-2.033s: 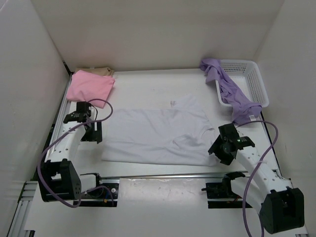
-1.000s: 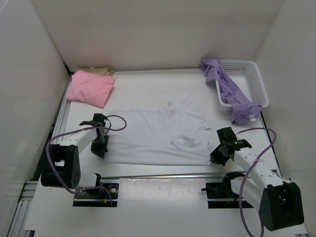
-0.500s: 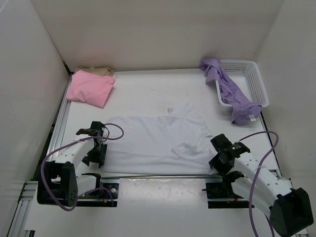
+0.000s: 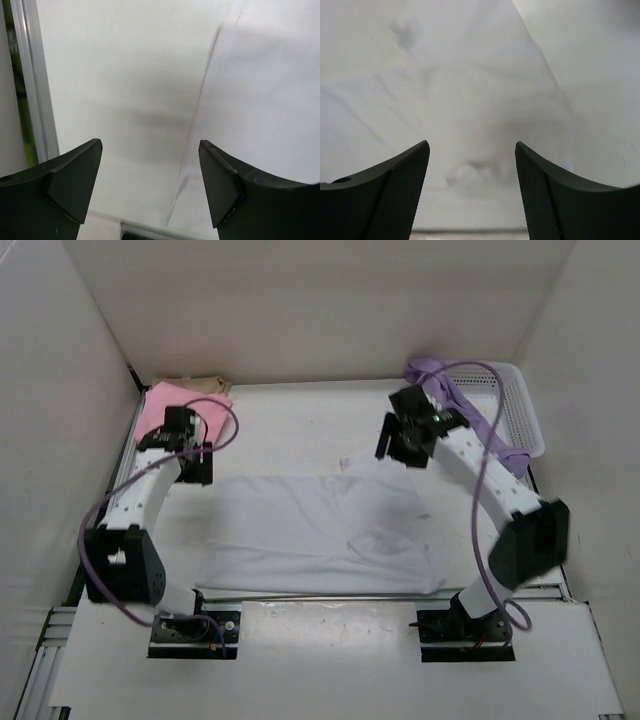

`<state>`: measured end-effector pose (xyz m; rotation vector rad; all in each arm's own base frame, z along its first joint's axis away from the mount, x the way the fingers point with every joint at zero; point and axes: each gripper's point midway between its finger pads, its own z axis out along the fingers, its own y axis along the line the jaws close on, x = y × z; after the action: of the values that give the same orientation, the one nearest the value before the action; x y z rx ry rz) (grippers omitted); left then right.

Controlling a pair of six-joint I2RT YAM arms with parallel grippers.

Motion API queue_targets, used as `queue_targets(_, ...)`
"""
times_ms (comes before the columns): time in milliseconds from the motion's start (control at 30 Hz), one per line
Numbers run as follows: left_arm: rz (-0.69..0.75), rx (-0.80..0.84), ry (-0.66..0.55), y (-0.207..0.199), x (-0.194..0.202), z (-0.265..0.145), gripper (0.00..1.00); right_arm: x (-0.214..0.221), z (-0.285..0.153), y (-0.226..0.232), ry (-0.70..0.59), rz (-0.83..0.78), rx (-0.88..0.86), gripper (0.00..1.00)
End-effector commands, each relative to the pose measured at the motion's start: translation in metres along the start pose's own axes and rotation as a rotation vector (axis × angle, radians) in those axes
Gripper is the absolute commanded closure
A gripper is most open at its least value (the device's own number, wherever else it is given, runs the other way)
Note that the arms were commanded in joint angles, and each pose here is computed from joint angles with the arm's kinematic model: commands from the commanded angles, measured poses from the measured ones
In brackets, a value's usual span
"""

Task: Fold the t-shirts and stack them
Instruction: Grap the side of the flattened tshirt furthest away from the robot with both arms

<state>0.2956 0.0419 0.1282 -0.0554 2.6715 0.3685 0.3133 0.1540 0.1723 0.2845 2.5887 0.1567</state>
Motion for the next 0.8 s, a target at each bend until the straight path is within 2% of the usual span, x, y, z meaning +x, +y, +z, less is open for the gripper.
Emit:
queue_targets(0,-0.007,0.091,-0.043,-0.026,-0.056,0.029,0.11,-0.039,0.057,0.012,0.059,-0.144,-0.011,0.28)
queue_targets(33,-0.005,0.120,-0.040,-0.033,-0.065,0.035,0.11,-0.069,0.057,0.025,0.013,-0.119,-0.048,0.29)
queue_targets(67,-0.012,0.137,-0.072,-0.035,-0.086,0.033,0.11,-0.070,0.091,0.023,0.079,-0.095,-0.047,0.29)
queue_targets(100,-0.011,0.158,-0.029,-0.041,-0.085,0.051,0.11,-0.078,0.103,0.026,0.085,-0.084,-0.054,0.29)
queue_targets(133,-0.009,0.209,-0.023,-0.052,-0.090,0.056,0.11,-0.107,0.104,0.040,0.030,-0.080,-0.092,0.29)
queue_targets(167,-0.013,0.233,-0.049,-0.056,-0.104,0.057,0.11,-0.101,0.139,0.035,0.085,-0.076,-0.058,0.29)
queue_targets(233,-0.016,0.272,-0.012,-0.064,-0.104,0.074,0.11,-0.124,0.149,0.046,0.057,-0.083,-0.062,0.30)
queue_targets(267,-0.018,0.272,-0.027,-0.065,-0.111,0.076,0.11,-0.113,0.176,0.044,0.100,-0.086,-0.040,0.30)
queue_targets(333,-0.024,0.291,-0.011,-0.068,-0.111,0.087,0.11,-0.111,0.195,0.044,0.106,-0.107,-0.038,0.30)
queue_targets(467,-0.031,0.301,0.007,-0.069,-0.108,0.097,0.11,-0.080,0.217,0.030,0.174,-0.112,-0.004,0.31)
queue_targets(567,-0.027,0.334,0.043,-0.077,-0.097,0.105,0.12,-0.065,0.218,0.022,0.208,-0.105,0.014,0.34)
queue_targets(633,-0.015,0.350,0.085,-0.085,-0.080,0.109,0.14,-0.060,0.217,0.019,0.219,-0.106,0.019,0.38)
queue_targets(767,-0.002,0.375,0.146,-0.094,-0.053,0.112,0.20,-0.053,0.214,0.015,0.237,-0.107,0.028,0.59)
